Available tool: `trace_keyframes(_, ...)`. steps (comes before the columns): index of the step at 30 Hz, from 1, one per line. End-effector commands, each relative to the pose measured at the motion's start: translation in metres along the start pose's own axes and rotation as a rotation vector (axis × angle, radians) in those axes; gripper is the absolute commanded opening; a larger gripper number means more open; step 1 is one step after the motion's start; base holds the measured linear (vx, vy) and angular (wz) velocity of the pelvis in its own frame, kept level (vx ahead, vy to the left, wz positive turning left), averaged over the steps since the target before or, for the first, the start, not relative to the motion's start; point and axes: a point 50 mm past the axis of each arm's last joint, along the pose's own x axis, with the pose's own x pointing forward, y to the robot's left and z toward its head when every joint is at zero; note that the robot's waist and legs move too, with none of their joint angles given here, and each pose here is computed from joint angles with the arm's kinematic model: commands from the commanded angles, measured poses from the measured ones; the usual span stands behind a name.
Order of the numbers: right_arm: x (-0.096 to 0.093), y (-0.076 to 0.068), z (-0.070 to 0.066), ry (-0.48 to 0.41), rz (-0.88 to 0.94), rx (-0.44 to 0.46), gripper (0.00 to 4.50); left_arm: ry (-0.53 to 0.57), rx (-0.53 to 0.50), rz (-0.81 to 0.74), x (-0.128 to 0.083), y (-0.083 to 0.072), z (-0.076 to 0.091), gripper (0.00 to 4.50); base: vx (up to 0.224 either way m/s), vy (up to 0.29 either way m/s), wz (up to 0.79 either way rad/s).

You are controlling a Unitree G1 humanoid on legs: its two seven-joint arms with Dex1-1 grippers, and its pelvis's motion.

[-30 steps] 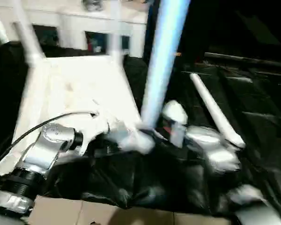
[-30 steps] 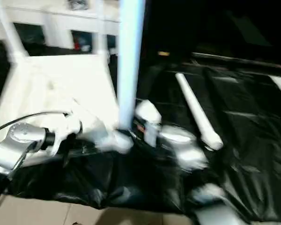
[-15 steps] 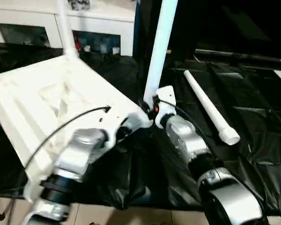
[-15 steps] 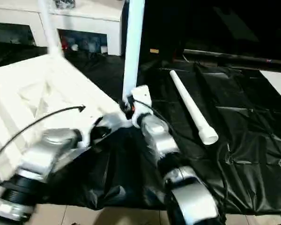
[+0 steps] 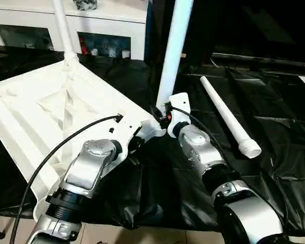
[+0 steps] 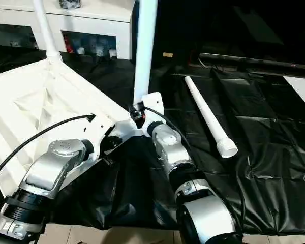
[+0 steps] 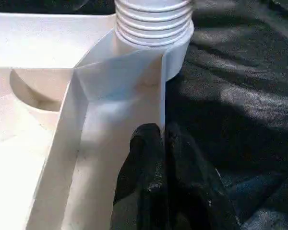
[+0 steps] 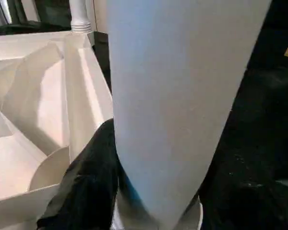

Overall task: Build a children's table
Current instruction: Insert table leg to table base

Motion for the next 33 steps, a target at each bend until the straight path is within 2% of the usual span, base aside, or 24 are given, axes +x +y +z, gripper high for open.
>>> trace_keyframes(1, -0.008, 0.001, -0.032, 0.131, 0.009, 0.050, 2.76, -0.086, 0.060, 0.009, -0.004, 0.002, 0.020, 0.00, 0.000, 0.000, 0.00)
trace_keyframes(2, -0.008, 0.001, -0.032, 0.131, 0.009, 0.050, 2.76, -0.086, 0.060, 0.009, -0.004, 0.002, 0.020, 0.00, 0.000, 0.000, 0.00)
trace_keyframes(3, -0.007, 0.000, -0.029, 0.121, 0.016, 0.050, 3.01, -0.088, 0.070, -0.009, -0.004, 0.001, 0.020, 0.00, 0.000, 0.000, 0.00)
trace_keyframes(8, -0.006, -0.003, -0.018, 0.082, 0.060, 0.048, 3.45, -0.095, 0.095, -0.070, -0.006, -0.001, 0.018, 0.00, 0.000, 0.000, 0.00)
trace_keyframes(13, -0.008, -0.009, -0.008, 0.046, 0.116, 0.017, 3.68, -0.101, 0.127, -0.135, -0.009, -0.001, 0.016, 0.00, 0.000, 0.000, 0.00)
trace_keyframes(14, -0.009, -0.011, -0.006, 0.039, 0.127, 0.006, 3.83, -0.101, 0.127, -0.147, -0.010, -0.001, 0.015, 0.00, 0.000, 0.000, 0.00)
trace_keyframes(15, -0.013, -0.015, -0.002, 0.020, 0.172, -0.033, 3.83, -0.110, 0.118, -0.180, -0.011, 0.001, 0.014, 0.00, 0.000, 0.000, 0.00)
trace_keyframes(18, -0.023, -0.023, 0.003, -0.005, 0.261, -0.076, 3.83, -0.121, 0.127, -0.231, -0.014, 0.003, 0.012, 0.00, 0.000, 0.000, 0.00)
trace_keyframes(22, -0.036, -0.030, 0.004, 0.005, 0.356, -0.126, 3.83, -0.118, 0.151, -0.280, -0.016, 0.006, 0.010, 0.00, 0.000, 0.000, 0.00)
trace_keyframes(23, -0.046, -0.035, 0.001, 0.030, 0.427, -0.164, 3.83, -0.119, 0.173, -0.325, -0.017, 0.008, 0.009, 0.00, 0.000, 0.000, 0.00)
trace_keyframes(25, -0.056, -0.038, -0.001, 0.055, 0.494, -0.189, 3.83, -0.118, 0.172, -0.374, -0.019, 0.009, 0.008, 0.00, 0.000, 0.000, 0.00)
trace_keyframes(33, -0.074, -0.038, -0.004, 0.122, 0.632, -0.267, 3.83, -0.105, 0.253, -0.545, -0.024, 0.009, 0.002, 0.00, 0.000, 0.000, 0.00)
